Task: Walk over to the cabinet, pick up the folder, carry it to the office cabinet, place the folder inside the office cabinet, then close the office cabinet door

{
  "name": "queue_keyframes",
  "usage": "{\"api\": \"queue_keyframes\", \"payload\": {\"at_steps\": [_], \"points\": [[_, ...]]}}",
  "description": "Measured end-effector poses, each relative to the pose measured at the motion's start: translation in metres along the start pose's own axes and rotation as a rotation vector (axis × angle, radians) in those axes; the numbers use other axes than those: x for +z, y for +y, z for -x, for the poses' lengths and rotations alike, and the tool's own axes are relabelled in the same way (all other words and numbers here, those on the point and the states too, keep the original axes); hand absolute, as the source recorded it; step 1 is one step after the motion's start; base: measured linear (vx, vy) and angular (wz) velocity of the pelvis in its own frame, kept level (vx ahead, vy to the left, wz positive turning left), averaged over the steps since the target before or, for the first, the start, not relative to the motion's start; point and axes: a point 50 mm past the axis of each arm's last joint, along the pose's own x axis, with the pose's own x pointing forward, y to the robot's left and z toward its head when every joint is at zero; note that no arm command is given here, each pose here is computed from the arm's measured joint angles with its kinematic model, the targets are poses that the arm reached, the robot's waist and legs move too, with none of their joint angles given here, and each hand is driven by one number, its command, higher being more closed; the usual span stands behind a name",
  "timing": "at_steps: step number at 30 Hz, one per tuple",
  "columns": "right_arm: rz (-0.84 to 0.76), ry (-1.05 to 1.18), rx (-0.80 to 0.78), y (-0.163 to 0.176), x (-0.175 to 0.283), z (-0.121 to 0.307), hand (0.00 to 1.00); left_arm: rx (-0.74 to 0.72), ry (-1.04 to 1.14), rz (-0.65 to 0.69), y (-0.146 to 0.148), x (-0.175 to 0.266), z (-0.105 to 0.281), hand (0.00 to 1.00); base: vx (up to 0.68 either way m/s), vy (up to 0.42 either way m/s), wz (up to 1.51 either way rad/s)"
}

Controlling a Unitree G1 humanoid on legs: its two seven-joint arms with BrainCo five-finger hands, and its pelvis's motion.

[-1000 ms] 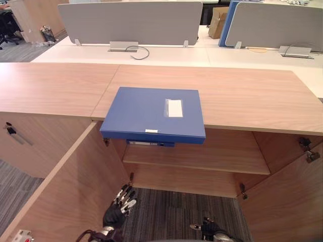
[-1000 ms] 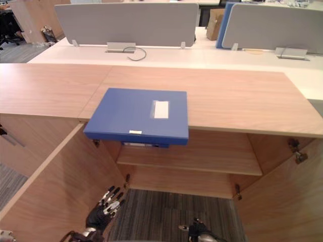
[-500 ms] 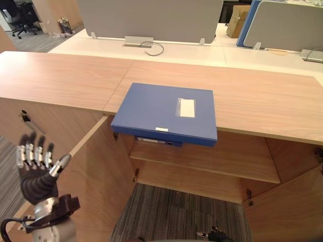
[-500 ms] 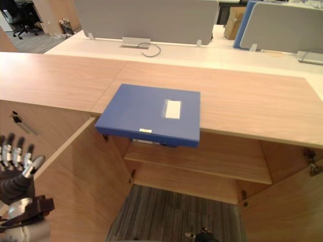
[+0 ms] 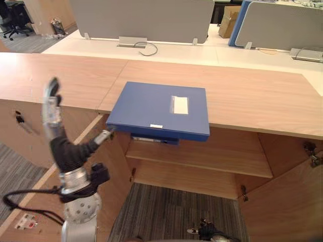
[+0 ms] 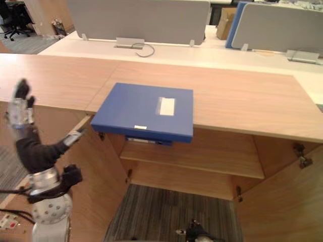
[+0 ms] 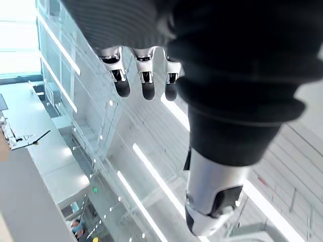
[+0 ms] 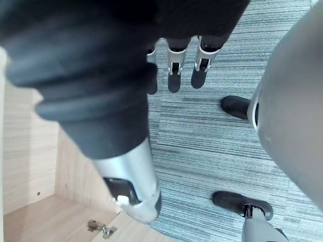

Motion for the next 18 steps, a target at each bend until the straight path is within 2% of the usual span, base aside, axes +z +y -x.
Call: {"api": "queue_keyframes", "payload": {"at_steps": [8, 14, 18], "points": [[0.072, -0.011, 0.014, 0.003, 0.003, 0.000, 0.00, -0.240, -0.002, -0.117, -0.042, -0.014, 0.013, 0.00, -0.01, 0.025, -0.06], [0.076, -0.002, 0.013, 0.003, 0.001, 0.000, 0.00, -0.354, -0.023, -0.173, -0.068, -0.022, 0.019, 0.00, -0.01, 0.025, -0.09], [0.128, -0.009, 0.019, 0.003, 0.002, 0.000, 0.00, -0.470, -0.030, -0.280, -0.077, -0.040, 0.027, 0.00, -0.02, 0.032, -0.12]]}}
